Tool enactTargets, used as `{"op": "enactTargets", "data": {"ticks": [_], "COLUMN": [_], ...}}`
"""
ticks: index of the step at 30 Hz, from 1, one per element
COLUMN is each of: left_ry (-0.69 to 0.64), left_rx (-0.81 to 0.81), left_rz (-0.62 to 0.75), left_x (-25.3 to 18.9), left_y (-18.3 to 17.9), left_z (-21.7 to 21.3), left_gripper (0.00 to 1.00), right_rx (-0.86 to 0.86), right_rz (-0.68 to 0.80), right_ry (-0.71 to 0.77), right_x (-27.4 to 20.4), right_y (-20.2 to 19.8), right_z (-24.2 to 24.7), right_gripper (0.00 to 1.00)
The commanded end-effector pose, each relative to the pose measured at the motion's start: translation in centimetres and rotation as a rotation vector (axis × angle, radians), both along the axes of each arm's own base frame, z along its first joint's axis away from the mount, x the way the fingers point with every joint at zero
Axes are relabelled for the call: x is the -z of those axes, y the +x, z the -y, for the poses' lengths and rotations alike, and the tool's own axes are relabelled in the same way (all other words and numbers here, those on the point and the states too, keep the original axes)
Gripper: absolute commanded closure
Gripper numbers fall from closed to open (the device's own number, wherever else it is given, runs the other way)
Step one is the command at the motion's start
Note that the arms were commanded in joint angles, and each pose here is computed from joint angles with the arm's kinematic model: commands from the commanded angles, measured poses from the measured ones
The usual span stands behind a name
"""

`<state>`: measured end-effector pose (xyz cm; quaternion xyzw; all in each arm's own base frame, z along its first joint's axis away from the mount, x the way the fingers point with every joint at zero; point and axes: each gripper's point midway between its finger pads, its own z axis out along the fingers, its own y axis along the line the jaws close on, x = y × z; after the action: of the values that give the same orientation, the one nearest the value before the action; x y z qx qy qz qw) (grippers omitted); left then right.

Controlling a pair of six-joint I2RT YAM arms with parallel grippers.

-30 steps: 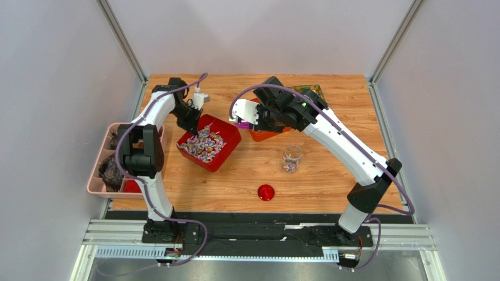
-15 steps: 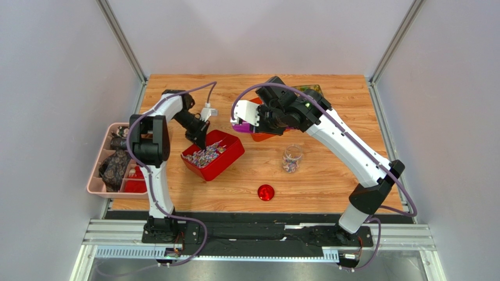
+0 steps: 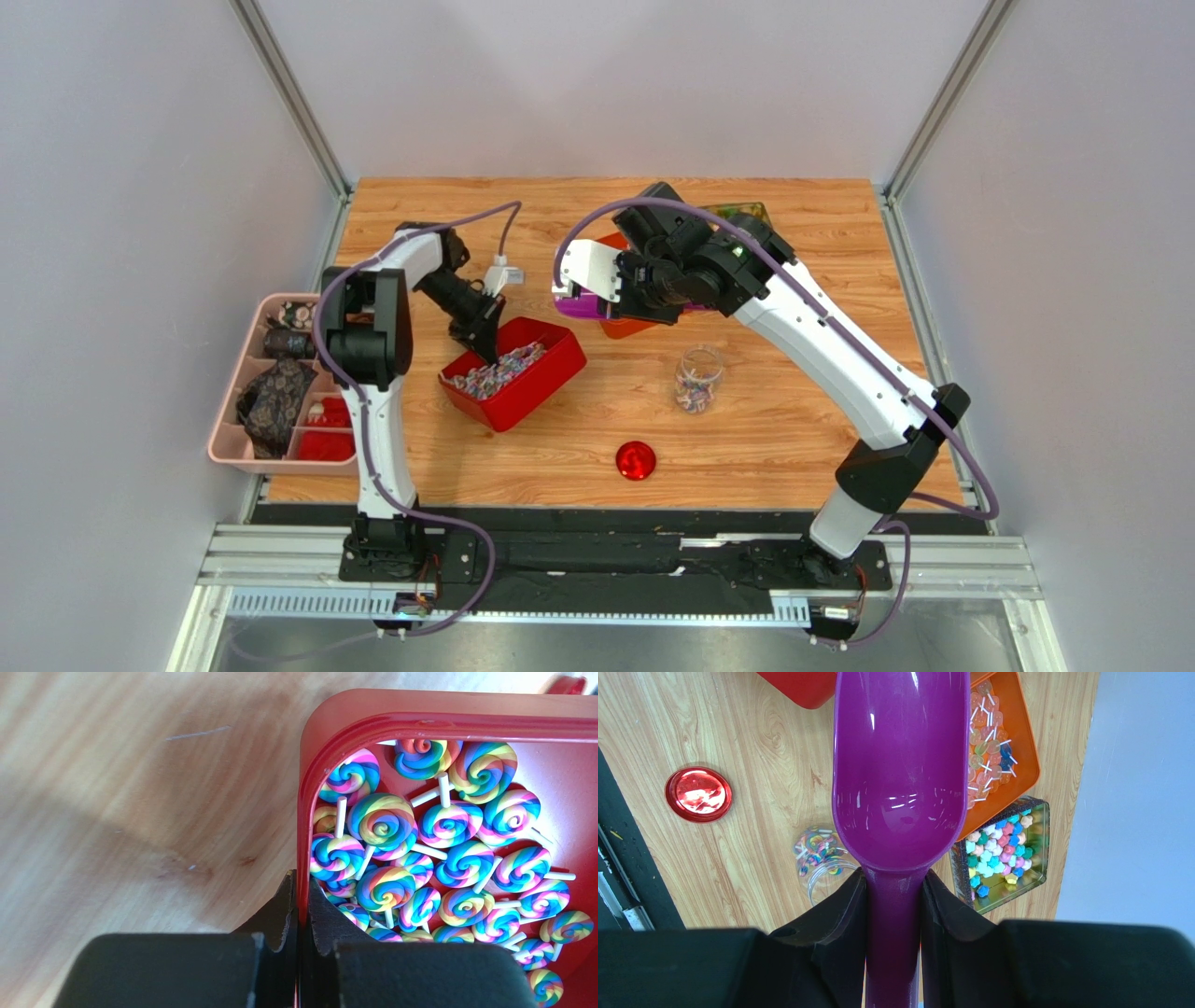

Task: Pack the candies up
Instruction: Place the storage box at the center of the board.

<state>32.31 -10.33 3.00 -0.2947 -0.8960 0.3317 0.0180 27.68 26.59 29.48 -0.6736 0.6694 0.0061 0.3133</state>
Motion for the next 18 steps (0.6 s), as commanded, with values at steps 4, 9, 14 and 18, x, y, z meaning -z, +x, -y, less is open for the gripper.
{"op": "enactTargets", "data": {"ticks": [4,9,14,18], "left_ry": [0.143,0.3,0.472,0.578], "left_rx": [-0.134,-0.277,-0.361,-0.316], "left_rz": [0.249,0.449,0.507,0.447], "left_x": [-4.4,-5.1,-2.8,1.0], "left_y": [4.0,8.2,10.2,9.6], "left_z": [-1.4,-3.9,-6.0,-6.5], "left_gripper": [1.0,1.0,1.0,1.0], "right_rx": [0.012,0.028,0.05,0.064], "right_rz": [0.045,0.061,0.083,0.105], "right_ry": [0.08,0.107,0.124,0.13], "right_x": [-2.3,-2.2,-1.7,-1.1], "right_y": [-0.2,0.3,1.2,1.7], "right_z": [0.2,-0.5,-1.1,-1.8], "right_gripper": [1.0,1.0,1.0,1.0]}}
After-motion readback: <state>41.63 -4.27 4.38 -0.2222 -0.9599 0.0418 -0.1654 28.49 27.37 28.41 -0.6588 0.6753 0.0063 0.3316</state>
